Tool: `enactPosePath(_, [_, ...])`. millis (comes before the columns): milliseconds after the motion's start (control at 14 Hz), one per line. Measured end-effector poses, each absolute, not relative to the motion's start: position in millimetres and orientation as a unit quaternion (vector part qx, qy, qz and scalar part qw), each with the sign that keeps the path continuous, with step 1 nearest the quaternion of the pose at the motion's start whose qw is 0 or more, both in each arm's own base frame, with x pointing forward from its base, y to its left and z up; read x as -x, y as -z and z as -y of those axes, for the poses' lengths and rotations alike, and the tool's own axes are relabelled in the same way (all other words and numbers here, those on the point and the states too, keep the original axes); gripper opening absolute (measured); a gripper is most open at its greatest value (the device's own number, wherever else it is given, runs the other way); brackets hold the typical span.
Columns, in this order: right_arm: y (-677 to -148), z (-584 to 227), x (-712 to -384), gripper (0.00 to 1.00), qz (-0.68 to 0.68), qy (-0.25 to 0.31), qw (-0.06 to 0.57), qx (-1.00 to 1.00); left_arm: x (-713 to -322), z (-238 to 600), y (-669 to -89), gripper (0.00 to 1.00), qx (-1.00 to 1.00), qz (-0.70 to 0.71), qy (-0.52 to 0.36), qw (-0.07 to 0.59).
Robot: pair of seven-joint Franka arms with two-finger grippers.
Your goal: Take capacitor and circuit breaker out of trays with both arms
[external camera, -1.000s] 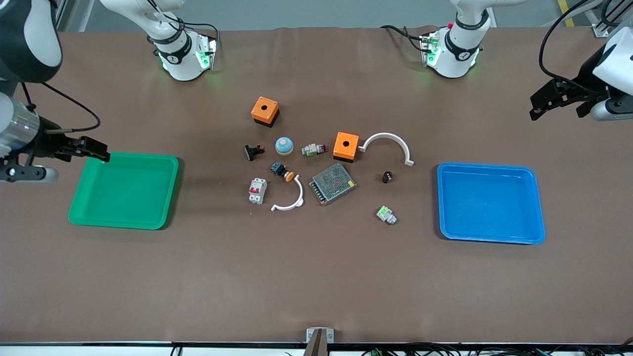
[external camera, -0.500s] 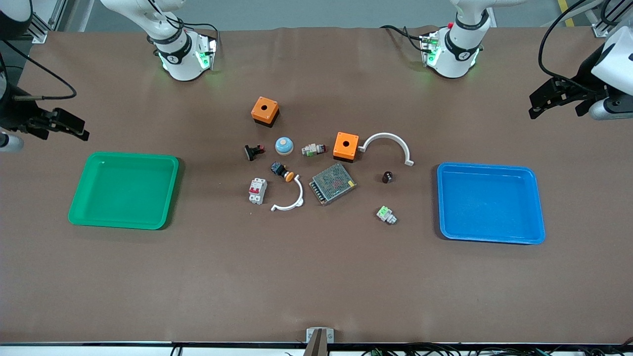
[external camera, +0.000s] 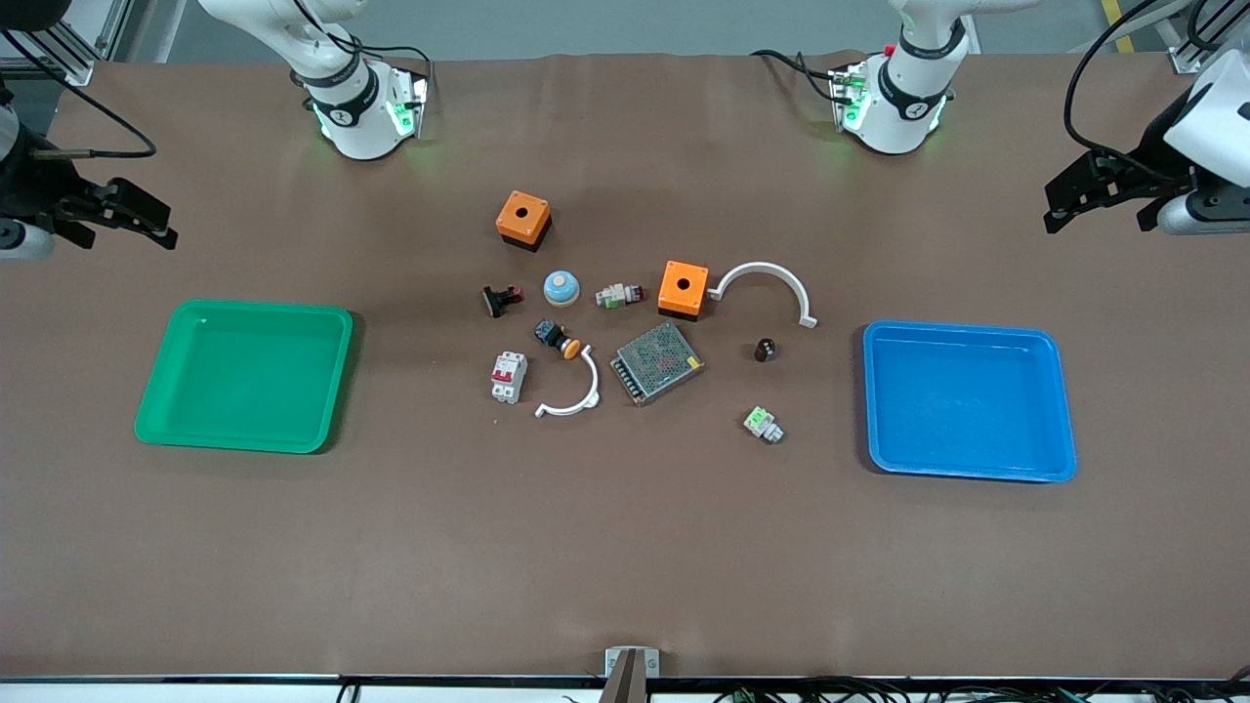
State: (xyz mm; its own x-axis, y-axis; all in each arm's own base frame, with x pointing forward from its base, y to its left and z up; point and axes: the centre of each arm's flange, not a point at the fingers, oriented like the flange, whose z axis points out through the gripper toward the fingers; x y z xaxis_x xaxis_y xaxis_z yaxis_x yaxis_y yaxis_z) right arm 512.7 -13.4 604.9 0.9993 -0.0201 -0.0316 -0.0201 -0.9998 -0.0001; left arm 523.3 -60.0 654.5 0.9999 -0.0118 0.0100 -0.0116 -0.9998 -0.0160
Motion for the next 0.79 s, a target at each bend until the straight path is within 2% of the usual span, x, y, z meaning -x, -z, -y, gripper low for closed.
enactPosePath(786, [-604.8,12.4,-516.3,1.00,-0.010,0.000,0.002,1.000,-523.3,59.9,-657.2,1.00,1.000,-0.007,0.008,0.008])
